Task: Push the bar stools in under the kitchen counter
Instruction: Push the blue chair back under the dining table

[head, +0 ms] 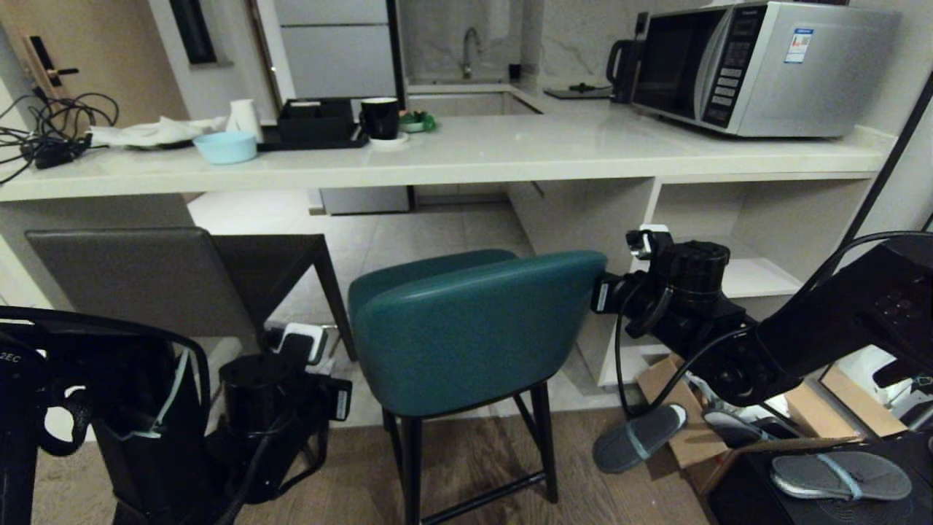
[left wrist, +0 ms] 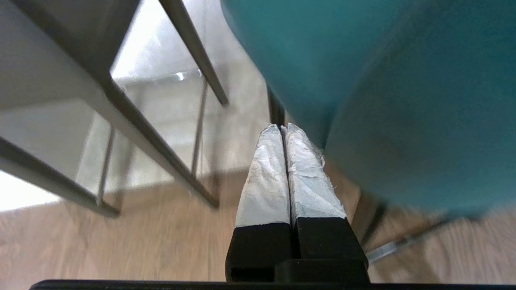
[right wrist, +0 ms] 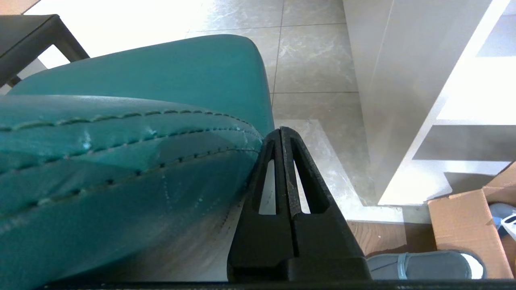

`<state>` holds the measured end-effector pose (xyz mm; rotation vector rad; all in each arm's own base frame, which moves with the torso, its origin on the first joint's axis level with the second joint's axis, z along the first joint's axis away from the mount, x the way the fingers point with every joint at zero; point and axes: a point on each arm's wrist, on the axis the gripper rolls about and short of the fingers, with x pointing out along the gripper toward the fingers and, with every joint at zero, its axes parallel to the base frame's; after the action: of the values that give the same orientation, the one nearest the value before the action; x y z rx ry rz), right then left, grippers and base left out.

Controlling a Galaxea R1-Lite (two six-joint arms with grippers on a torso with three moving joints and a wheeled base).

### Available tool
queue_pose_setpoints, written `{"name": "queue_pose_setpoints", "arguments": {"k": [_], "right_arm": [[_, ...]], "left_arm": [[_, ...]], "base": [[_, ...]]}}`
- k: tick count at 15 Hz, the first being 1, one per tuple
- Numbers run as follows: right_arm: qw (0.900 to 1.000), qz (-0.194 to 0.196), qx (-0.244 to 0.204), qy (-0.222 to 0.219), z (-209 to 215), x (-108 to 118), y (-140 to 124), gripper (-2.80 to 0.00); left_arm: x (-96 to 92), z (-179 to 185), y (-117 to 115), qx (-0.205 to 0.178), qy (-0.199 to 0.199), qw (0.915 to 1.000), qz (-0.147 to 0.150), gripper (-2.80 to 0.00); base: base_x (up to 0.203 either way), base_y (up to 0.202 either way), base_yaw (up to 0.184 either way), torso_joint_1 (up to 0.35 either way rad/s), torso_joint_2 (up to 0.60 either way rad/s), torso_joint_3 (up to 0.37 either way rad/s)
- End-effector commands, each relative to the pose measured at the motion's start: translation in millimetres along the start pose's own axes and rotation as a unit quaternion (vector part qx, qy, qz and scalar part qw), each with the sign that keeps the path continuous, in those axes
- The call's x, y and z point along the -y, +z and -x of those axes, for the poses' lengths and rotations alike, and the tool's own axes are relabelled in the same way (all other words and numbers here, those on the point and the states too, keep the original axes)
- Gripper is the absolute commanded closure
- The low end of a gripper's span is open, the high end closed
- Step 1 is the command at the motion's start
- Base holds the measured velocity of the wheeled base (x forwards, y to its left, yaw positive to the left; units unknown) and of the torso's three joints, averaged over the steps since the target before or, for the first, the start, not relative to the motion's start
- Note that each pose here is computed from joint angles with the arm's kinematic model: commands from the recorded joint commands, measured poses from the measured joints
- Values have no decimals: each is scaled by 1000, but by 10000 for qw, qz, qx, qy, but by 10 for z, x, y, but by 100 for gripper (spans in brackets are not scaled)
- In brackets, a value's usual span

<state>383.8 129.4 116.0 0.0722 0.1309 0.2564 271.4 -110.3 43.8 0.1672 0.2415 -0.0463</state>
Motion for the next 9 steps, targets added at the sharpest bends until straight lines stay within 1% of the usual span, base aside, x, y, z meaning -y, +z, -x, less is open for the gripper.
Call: {"name": "queue_pose_setpoints", "arguments": {"k": [1,2,3,6,7,8,9], "right_arm": [[10000,-1,17,-63,0,-1,11,0],[10000,1,23,-46,4,-15,16,0],[10000,2,24,-46,4,-20,16,0],[10000,1,24,-54,4,-14,16,0],[10000,0,36,-53,1,-14,14,0],[10000,-2,55,-51,-1,-14,13,0],[10000,-2,64,-49,-6,-14,7,0]], "left_arm": [[18,181,96,176,146,9996,181,0],[66,140,111,231,173,9992,268,0],[101,84,93,227,182,9992,289,0],[231,-117,125,410,146,9984,372,0],[271,-196,167,536,148,9975,432,0],[278,-272,226,674,205,9962,508,0],[254,-358,279,719,301,9955,545,0]], "base": [[0,0,0,0,0,0],[0,0,0,0,0,0],[0,0,0,0,0,0],[0,0,0,0,0,0],[0,0,0,0,0,0],[0,0,0,0,0,0],[0,0,0,0,0,0]]}}
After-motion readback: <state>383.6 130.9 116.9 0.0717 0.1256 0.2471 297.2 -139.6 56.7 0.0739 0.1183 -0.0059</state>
